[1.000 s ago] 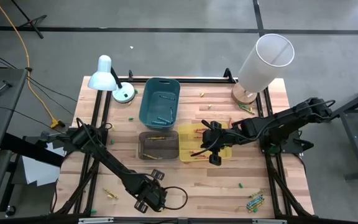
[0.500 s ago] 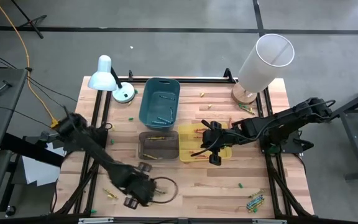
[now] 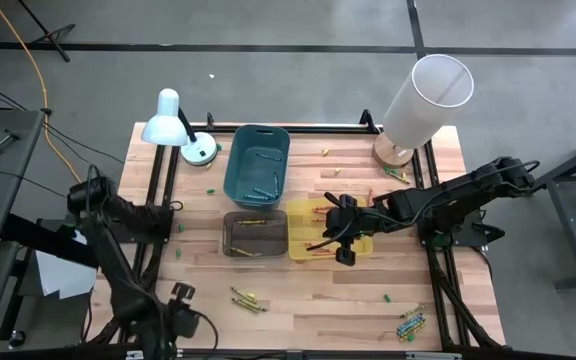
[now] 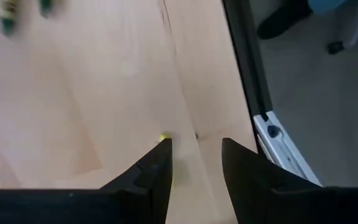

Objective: Sort crayons
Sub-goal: Put the light green crayon into the black bin, then move the green crayon to the bottom left of the table

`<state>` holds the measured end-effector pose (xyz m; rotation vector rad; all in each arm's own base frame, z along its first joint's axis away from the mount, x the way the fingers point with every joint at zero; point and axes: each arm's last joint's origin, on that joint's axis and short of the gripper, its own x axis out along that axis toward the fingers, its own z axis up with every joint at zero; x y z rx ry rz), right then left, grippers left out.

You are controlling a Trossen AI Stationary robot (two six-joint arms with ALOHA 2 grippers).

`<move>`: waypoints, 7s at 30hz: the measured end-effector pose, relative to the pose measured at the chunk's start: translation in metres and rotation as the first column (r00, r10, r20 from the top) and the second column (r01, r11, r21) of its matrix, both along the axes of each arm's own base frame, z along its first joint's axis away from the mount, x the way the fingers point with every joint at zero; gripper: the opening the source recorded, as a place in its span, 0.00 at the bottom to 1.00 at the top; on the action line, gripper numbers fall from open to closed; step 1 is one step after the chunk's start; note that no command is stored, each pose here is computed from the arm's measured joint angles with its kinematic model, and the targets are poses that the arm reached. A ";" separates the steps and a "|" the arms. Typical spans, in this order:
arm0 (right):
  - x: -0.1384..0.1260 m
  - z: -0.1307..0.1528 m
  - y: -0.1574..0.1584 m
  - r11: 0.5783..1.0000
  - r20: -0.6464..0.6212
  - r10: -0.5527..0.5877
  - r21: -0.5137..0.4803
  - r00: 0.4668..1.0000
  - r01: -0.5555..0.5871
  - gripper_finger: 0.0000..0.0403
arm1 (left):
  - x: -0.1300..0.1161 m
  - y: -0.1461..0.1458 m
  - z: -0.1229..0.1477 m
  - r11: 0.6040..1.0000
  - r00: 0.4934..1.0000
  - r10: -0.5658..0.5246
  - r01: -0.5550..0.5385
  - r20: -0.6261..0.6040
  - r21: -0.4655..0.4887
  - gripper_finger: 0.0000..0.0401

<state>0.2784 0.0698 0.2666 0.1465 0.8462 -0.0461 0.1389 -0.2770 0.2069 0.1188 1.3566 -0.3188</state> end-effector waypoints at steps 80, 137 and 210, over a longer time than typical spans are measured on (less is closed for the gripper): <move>0.000 0.000 0.000 0.998 0.002 -0.053 0.028 0.999 0.053 0.00 | 0.037 0.194 0.039 0.630 -0.101 0.710 -0.351 0.697 -0.693 0.00; -0.020 0.018 -0.007 0.996 0.016 -0.085 0.005 0.996 0.085 0.00 | 0.171 0.215 -0.042 0.934 0.928 0.289 -0.327 0.237 0.141 0.25; -0.130 -0.076 -0.179 0.434 -0.455 -0.842 -0.251 0.290 0.865 0.54 | 0.054 0.236 0.126 0.772 0.125 0.538 -0.471 0.834 -0.427 0.42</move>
